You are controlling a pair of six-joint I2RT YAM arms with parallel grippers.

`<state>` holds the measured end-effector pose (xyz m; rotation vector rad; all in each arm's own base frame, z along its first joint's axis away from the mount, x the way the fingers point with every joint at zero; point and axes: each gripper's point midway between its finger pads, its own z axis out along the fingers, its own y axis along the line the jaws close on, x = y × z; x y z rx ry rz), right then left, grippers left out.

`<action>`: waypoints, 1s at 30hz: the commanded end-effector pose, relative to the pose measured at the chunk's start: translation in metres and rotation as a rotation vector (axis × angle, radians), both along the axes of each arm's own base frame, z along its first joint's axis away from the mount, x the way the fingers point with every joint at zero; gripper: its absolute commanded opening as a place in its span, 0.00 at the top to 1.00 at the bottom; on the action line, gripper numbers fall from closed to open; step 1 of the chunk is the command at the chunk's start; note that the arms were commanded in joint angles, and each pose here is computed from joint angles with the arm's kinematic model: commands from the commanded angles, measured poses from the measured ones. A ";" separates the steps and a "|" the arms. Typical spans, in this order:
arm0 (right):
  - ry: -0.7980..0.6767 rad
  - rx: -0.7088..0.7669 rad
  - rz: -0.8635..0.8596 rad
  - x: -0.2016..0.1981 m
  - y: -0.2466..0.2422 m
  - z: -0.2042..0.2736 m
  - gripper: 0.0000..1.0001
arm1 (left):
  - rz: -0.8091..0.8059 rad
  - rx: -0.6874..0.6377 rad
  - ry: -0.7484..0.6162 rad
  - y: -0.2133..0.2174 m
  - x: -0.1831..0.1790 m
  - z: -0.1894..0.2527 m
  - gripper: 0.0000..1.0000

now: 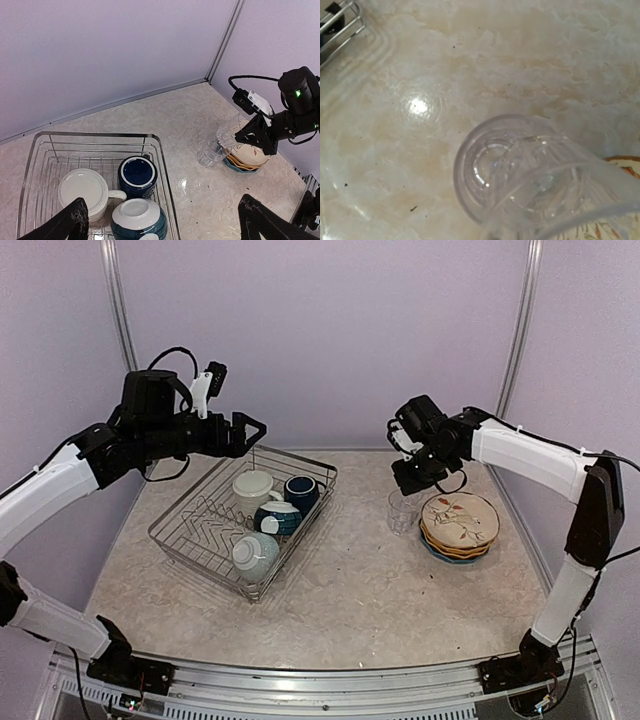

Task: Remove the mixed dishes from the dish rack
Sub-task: Place the cup on the cup.

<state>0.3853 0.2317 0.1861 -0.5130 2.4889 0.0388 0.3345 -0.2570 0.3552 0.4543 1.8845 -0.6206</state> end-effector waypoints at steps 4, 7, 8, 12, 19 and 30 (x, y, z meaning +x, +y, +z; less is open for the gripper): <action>-0.012 -0.011 0.031 0.008 0.011 0.001 1.00 | -0.007 0.025 0.058 -0.003 0.001 -0.020 0.01; -0.005 -0.021 0.033 0.010 0.012 -0.004 1.00 | -0.011 0.026 0.071 -0.005 0.001 -0.024 0.01; -0.003 -0.023 0.034 0.011 0.013 -0.006 1.00 | -0.012 0.027 0.077 -0.006 0.002 -0.025 0.01; 0.011 -0.031 0.041 0.012 0.014 -0.013 1.00 | -0.017 0.029 0.096 -0.008 0.003 -0.030 0.01; 0.045 -0.062 0.034 0.015 0.014 -0.031 1.00 | -0.012 0.049 0.152 -0.010 0.004 -0.044 0.01; 0.062 -0.075 0.030 0.015 0.014 -0.043 0.73 | 0.019 0.101 0.296 -0.004 -0.001 -0.079 0.01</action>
